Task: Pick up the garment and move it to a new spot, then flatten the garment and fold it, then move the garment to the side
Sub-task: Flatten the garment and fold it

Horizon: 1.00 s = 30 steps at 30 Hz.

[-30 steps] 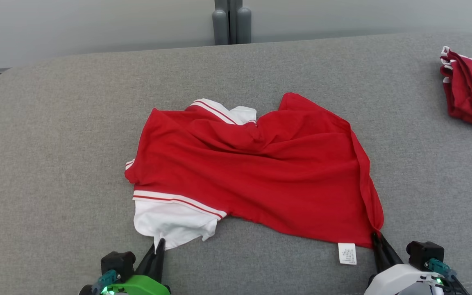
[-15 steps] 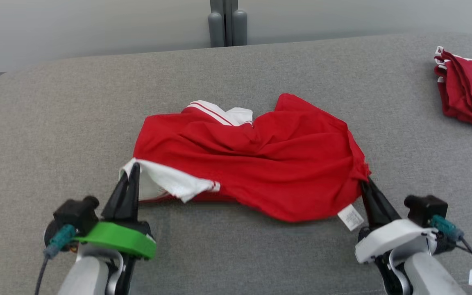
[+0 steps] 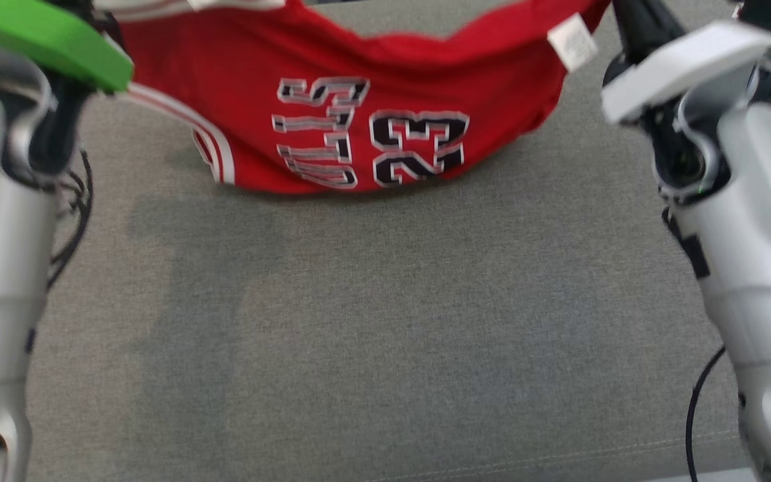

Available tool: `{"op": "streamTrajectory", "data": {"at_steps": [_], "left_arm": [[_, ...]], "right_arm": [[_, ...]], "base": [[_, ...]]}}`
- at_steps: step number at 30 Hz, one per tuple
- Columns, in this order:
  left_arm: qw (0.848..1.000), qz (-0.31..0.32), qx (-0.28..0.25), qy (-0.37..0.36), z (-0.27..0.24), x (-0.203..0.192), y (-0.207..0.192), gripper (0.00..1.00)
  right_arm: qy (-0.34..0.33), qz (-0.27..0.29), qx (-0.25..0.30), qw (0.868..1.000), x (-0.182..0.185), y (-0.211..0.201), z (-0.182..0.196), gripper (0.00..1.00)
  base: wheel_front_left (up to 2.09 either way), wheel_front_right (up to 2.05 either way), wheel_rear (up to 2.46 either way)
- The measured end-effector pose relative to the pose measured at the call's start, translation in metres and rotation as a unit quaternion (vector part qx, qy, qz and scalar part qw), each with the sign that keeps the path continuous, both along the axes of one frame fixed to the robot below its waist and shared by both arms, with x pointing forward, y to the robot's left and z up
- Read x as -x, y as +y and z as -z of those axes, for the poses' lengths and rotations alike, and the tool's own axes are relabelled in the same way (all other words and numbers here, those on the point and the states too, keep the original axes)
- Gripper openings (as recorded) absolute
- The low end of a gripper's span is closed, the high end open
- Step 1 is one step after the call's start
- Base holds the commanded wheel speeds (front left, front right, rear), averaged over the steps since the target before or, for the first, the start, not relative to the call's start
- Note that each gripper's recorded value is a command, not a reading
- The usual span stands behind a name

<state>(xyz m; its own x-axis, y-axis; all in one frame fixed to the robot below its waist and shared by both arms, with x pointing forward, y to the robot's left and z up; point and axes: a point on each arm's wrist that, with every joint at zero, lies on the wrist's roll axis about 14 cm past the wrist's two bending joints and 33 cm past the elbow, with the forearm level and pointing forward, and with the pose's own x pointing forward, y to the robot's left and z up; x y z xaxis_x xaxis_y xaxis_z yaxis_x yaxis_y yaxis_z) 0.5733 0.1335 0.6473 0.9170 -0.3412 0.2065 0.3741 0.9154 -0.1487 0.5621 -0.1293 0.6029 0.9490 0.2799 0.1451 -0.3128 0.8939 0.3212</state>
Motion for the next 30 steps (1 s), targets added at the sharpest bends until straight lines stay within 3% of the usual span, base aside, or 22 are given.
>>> {"op": "streamTrajectory", "data": {"at_steps": [4,10,20,25,30], "left_arm": [[0.999,-0.018,-0.019,-0.034,-0.051,-0.055,0.007,0.0],[0.995,-0.026,0.001,-0.097,-0.111,-0.102,-0.003,0.0],[0.985,-0.024,-0.005,-0.171,-0.171,-0.118,-0.021,0.0],[0.986,-0.022,-0.001,-0.166,-0.153,-0.126,-0.021,0.0],[0.992,-0.023,0.032,-0.119,-0.084,-0.131,-0.014,0.0]], "right_arm": [[-0.016,0.01,-0.022,1.0,-0.055,-0.009,-0.048,0.0],[-0.039,0.031,-0.056,0.997,-0.108,-0.018,-0.095,0.0],[-0.088,0.053,-0.028,0.994,-0.138,-0.015,-0.143,0.0],[-0.067,0.047,-0.03,0.996,-0.15,-0.007,-0.121,0.0],[-0.006,0.034,-0.045,0.998,-0.148,0.004,-0.049,0.0]], "base": [[0.0,0.0,0.0],[0.0,0.0,0.0],[0.0,0.0,0.0],[0.0,0.0,0.0],[0.0,0.0,0.0]]}}
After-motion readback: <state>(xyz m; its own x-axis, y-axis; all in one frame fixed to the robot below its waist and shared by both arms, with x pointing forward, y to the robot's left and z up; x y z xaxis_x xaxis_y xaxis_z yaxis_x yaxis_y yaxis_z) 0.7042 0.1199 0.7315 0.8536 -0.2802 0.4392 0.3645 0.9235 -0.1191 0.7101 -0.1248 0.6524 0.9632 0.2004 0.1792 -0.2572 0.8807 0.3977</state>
